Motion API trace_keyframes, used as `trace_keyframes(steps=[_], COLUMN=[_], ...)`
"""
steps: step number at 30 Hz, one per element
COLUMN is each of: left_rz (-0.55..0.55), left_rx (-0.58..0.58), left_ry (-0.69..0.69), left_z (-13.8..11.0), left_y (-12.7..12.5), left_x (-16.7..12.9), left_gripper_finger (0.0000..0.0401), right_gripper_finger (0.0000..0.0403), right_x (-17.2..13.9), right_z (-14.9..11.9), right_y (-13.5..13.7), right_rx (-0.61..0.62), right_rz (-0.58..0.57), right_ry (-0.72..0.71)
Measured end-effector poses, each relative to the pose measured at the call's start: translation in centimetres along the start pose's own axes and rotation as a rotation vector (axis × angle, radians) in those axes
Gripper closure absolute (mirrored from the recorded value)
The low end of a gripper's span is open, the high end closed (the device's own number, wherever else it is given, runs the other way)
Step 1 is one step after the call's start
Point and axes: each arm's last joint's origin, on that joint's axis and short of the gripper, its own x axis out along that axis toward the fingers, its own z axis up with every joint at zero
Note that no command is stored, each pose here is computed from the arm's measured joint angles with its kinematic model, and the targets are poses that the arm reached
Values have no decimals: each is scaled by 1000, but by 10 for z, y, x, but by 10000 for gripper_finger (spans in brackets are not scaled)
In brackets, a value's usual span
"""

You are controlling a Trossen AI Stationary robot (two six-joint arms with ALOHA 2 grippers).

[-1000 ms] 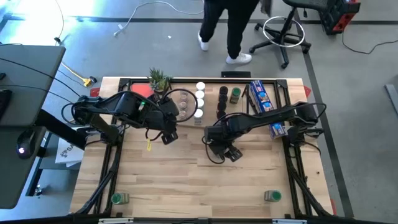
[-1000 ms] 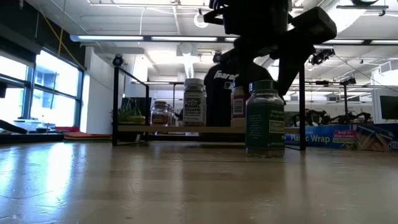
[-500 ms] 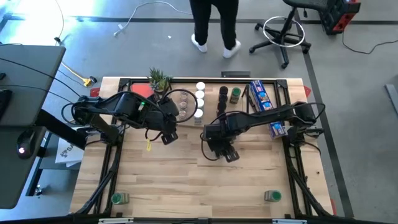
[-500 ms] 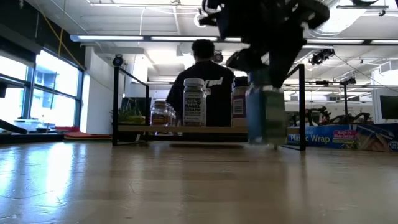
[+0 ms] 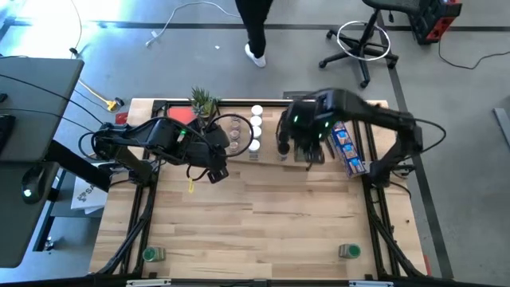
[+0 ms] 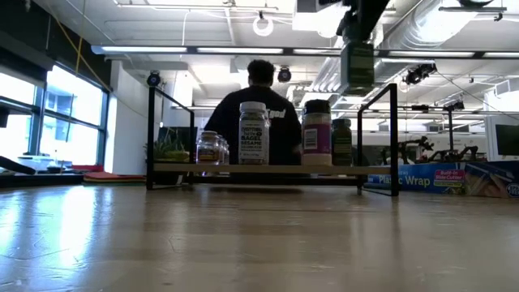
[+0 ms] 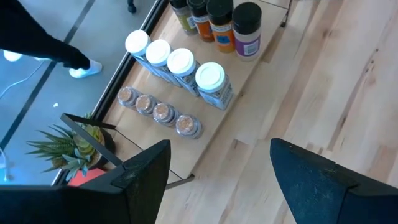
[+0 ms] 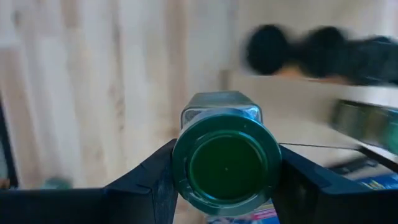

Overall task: Shelf spices
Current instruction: Put the green seasoning bottle on the shelf aligned with the other green seasoning bottles

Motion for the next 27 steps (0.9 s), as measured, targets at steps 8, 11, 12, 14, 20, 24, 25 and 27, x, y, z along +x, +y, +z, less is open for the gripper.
trace_keyframes(steps=[8,11,12,14,20,24,25,27], left_rz=[-3,-4,-4,-4,-4,-4,-4,-4], left_rx=[4,17,17,17,24,26,27,24], left_ry=[-12,-14,-14,-15,-15,-15,-15,-15], left_z=[1,1,1,1,2,2,2,2], left_y=[-1,-1,-1,-1,-1,-1,-1,-1], left_x=[0,0,0,0,0,0,0,0], left_gripper_finger=[130,130,130,130,130,130,130,130], right_gripper_finger=[215,215,215,215,215,215,215,215], right_x=[7,19,24,34,67,85,87,92], right_z=[-16,-14,-14,-14,-21,-24,-24,-24], right_y=[-59,-73,-76,-80,-91,-94,-94,-95], right_rx=[94,96,92,83,99,100,103,113], right_rz=[-98,-104,-104,-101,-105,-129,-132,-134], right_ry=[6,-13,-9,1,40,60,53,46])
